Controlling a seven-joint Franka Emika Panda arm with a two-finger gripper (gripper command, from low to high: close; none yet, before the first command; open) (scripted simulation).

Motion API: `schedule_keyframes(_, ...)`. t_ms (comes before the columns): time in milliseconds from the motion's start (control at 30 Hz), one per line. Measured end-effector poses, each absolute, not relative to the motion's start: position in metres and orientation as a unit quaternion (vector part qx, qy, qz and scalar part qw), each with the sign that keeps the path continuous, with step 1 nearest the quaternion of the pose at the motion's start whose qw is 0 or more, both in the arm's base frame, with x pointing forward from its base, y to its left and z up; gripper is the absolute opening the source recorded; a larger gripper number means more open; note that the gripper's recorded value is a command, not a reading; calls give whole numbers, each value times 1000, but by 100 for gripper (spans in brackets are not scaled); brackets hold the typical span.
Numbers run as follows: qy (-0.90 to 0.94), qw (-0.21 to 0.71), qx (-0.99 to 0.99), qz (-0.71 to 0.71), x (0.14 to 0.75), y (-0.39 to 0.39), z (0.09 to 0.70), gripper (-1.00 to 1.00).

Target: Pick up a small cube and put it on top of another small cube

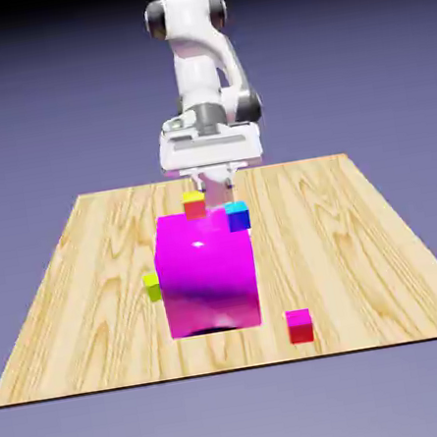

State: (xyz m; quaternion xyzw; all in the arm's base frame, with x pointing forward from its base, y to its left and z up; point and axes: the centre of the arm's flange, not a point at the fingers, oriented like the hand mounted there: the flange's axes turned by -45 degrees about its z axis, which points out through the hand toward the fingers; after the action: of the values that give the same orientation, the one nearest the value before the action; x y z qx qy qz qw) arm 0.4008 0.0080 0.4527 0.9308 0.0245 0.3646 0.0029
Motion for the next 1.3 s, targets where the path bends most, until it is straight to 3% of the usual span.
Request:
schedule_keyframes(667,-1,-20,999,-49,540,88,294,0)
schedule_keyframes(1033,-12,-3,961,-278,559,139,174,0)
schedule_keyframes(1167,-12,-3,961,-278,537,140,121,0)
schedule_keyframes(1200,-12,-3,961,-278,532,140,111,-100)
schedule_keyframes(1300,-12,-5,961,-278,541,140,128,-100)
